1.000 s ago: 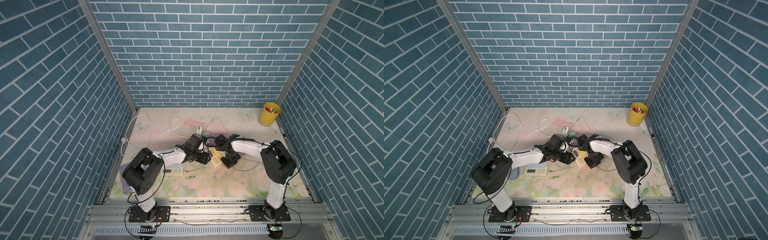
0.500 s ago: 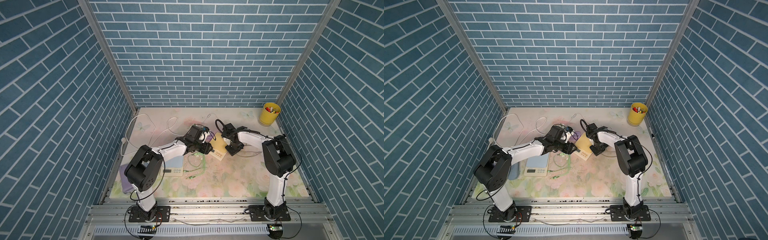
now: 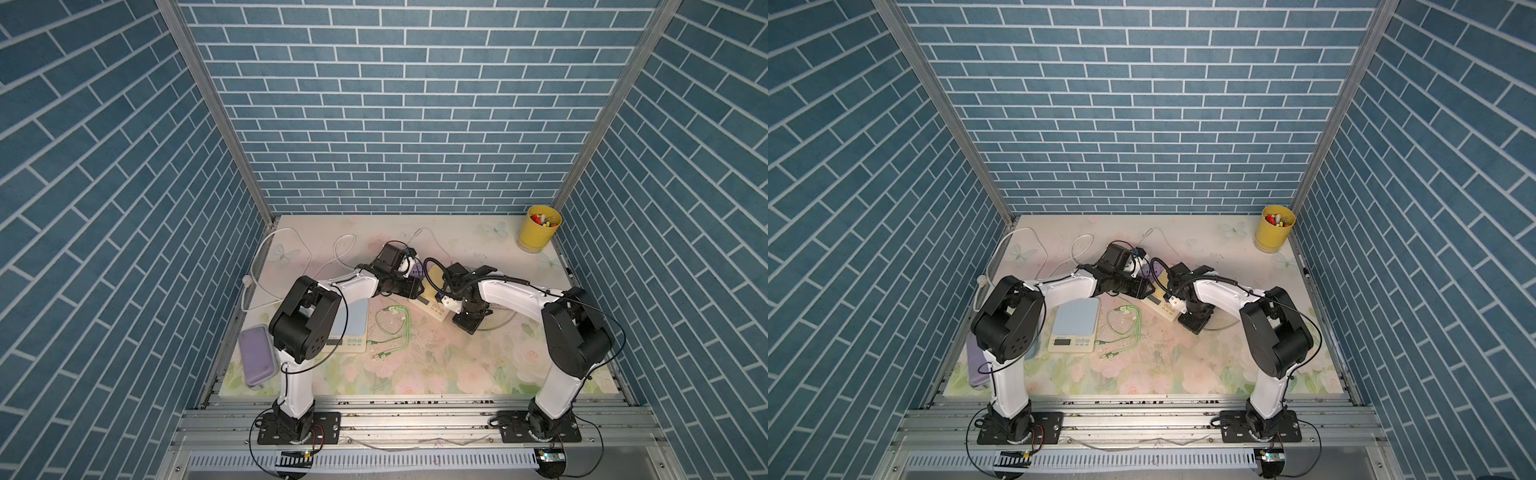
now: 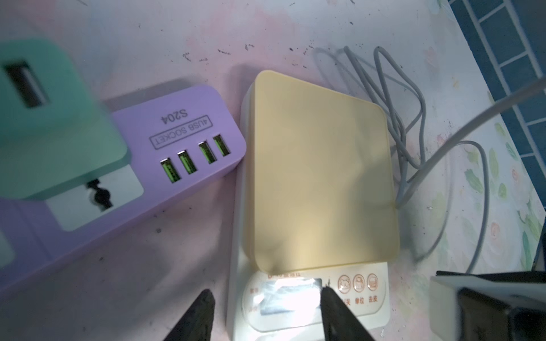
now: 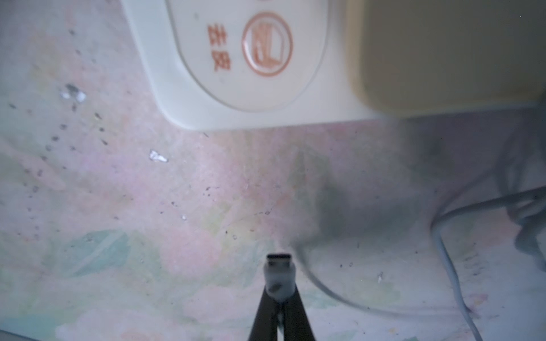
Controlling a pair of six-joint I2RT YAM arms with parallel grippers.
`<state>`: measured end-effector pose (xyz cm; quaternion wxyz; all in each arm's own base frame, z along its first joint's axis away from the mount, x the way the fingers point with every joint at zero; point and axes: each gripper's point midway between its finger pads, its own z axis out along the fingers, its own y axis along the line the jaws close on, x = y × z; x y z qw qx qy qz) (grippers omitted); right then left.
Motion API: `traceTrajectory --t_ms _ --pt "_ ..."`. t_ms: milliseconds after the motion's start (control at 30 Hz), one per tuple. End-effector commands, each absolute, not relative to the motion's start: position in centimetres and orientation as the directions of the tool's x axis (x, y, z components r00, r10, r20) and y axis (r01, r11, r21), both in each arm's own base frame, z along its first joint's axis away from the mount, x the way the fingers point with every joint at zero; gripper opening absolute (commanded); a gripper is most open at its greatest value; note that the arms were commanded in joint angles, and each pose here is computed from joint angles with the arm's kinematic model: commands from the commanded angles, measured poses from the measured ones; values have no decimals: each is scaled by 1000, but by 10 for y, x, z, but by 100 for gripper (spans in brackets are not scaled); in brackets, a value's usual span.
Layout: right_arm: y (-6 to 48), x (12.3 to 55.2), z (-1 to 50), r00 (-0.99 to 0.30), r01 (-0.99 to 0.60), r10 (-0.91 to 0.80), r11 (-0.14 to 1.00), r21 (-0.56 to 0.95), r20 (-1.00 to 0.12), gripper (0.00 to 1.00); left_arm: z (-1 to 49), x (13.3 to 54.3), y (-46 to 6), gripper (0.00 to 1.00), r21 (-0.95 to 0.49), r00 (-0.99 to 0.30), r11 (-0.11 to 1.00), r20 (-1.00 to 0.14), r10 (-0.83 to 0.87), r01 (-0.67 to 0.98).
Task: Charge the electronic scale
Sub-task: Adjust the charging cable.
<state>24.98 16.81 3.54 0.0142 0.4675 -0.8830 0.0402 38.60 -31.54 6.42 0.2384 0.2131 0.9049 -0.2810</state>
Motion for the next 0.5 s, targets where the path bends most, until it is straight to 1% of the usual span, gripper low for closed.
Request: traceTrajectory --t_ms 0,100,167,233,300,367,400,467 --pt "170 235 35 -534 -843 -841 538 20 91 0 72 386 -319 59 -443 -797 723 -551 246 529" --pt "184 241 50 -558 -830 -830 557 29 -19 0 81 376 -320 59 -472 -789 694 -569 232 544" --pt "196 245 62 -560 -828 -819 560 40 -122 0 85 371 -316 59 -477 -787 693 -577 218 541" --pt "203 245 69 -557 -829 -809 557 58 -188 0 84 370 -314 59 -479 -794 698 -569 215 532" --pt "201 246 67 -570 -819 -801 572 48 -183 0 82 370 -315 58 -505 -814 694 -543 205 512" --pt "196 245 65 -596 -801 -788 598 42 -151 0 87 365 -321 56 -557 -823 658 -539 179 507" --pt "194 246 65 -606 -793 -781 609 32 -153 0 93 364 -325 56 -585 -825 634 -543 156 505" --pt "197 247 70 -619 -779 -759 627 31 -204 0 105 357 -333 53 -653 -835 576 -541 100 492"
